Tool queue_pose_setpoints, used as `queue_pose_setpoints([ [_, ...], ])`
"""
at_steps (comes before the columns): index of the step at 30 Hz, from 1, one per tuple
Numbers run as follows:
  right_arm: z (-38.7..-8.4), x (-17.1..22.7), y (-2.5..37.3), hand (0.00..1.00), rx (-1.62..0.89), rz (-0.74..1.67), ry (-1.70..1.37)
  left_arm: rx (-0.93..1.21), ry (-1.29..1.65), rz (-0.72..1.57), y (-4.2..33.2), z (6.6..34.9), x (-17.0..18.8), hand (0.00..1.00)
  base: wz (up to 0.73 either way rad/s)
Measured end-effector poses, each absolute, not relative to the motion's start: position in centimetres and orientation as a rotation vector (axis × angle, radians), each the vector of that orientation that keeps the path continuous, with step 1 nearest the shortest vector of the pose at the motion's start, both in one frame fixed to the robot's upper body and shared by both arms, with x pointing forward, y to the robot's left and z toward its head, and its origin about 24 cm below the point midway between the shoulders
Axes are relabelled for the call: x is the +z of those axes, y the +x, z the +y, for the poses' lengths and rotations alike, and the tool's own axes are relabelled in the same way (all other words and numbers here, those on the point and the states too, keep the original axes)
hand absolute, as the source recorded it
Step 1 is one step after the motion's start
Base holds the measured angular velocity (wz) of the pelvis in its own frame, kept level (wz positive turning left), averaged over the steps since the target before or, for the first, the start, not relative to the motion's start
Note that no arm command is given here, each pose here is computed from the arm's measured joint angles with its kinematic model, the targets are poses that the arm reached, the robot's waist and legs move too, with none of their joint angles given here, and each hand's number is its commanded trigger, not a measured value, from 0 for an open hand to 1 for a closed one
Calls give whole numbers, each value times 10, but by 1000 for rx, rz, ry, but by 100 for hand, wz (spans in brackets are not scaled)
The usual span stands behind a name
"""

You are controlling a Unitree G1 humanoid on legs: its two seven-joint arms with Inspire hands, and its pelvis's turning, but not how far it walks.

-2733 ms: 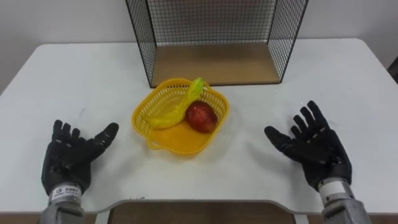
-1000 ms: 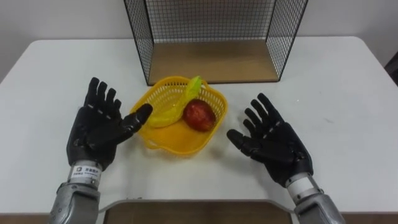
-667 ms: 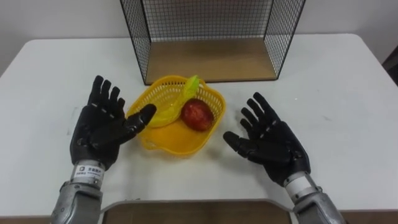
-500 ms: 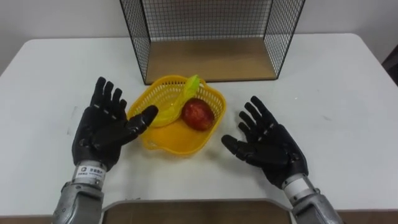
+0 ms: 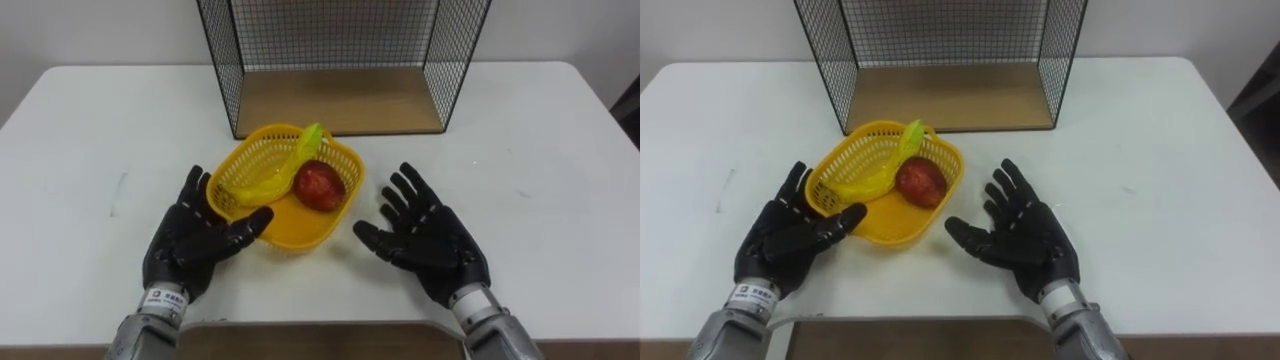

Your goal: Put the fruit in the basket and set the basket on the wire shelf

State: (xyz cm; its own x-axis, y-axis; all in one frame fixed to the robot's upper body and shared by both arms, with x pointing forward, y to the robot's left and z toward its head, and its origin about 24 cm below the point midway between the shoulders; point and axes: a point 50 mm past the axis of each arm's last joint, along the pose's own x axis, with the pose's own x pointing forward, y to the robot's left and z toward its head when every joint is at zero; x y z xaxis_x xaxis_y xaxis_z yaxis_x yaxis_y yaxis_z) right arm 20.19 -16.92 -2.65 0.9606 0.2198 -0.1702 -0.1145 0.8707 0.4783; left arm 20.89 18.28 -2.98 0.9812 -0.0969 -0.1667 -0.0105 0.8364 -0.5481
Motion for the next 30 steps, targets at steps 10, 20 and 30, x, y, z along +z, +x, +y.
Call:
queue_pose_setpoints([
  [10,-166,-20,212,0,194,209,481,-63,-587,214,209,180,-33,0,0],
  [20,-156,-7,229,0,256,162,460,-96,-578,212,210,177,-32,0,0],
  [30,-148,1,239,0,298,141,412,-132,-564,203,215,173,-28,0,1],
])
